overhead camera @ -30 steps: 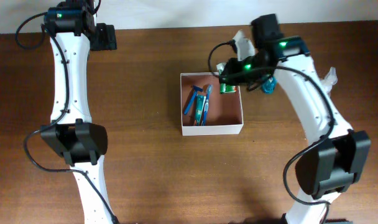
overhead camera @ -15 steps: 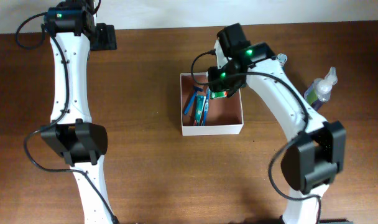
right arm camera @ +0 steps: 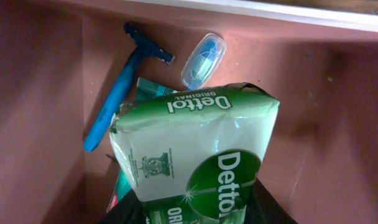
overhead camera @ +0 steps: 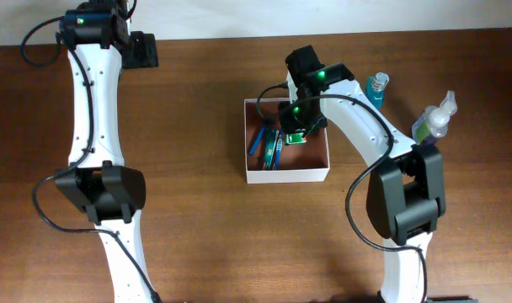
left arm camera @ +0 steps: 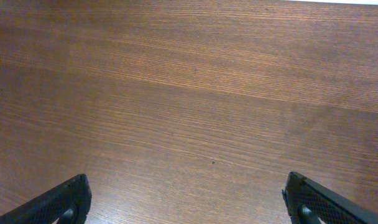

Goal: Pack container
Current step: 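Carry the soap bar into the pink box and release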

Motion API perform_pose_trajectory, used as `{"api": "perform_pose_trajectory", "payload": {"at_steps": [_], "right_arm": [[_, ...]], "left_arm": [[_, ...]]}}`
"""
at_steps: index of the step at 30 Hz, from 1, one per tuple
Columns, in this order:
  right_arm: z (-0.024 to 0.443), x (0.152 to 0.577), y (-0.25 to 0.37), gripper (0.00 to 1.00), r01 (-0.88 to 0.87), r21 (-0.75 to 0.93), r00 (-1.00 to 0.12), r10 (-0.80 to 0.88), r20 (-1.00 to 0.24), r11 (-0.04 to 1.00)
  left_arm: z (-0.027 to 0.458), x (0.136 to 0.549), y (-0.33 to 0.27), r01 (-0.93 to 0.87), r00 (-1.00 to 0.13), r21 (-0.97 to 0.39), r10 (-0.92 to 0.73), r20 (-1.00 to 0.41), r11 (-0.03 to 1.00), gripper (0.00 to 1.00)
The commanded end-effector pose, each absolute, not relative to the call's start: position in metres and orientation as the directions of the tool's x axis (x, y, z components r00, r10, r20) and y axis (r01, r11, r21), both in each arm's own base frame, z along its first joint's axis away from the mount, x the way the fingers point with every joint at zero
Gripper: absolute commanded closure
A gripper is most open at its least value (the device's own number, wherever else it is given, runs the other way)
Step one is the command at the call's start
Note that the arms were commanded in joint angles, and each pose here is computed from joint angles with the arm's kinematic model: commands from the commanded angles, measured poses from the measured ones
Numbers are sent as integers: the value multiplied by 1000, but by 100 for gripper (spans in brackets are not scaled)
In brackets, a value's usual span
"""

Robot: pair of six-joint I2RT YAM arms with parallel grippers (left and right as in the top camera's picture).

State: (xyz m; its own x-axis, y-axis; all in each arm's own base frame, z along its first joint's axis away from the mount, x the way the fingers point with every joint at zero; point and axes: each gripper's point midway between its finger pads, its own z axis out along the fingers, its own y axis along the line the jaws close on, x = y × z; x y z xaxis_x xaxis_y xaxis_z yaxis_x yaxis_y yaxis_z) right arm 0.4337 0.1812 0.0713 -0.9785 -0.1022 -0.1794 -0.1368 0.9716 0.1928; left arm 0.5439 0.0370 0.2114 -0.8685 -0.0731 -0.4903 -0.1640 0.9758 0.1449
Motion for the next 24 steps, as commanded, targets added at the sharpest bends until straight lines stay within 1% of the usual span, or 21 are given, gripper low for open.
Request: {"api": "perform_pose_trajectory", "payload": {"at_steps": [1,11,24], "right_arm": [[69,438,186,66,-135,193,-978,-100,-184,972],[49,427,204,65,-172,186,-979,-146,-144,968],[46,431,204,64,-175,161,-976,-149,-159,971]], "left_arm": [[217,545,38,-163,-861,139,-72,-504,977,1],[217,545,38,-163,-861,139,-72,-504,977,0],[217,545,38,-163,-861,139,-72,-504,977,1]]}}
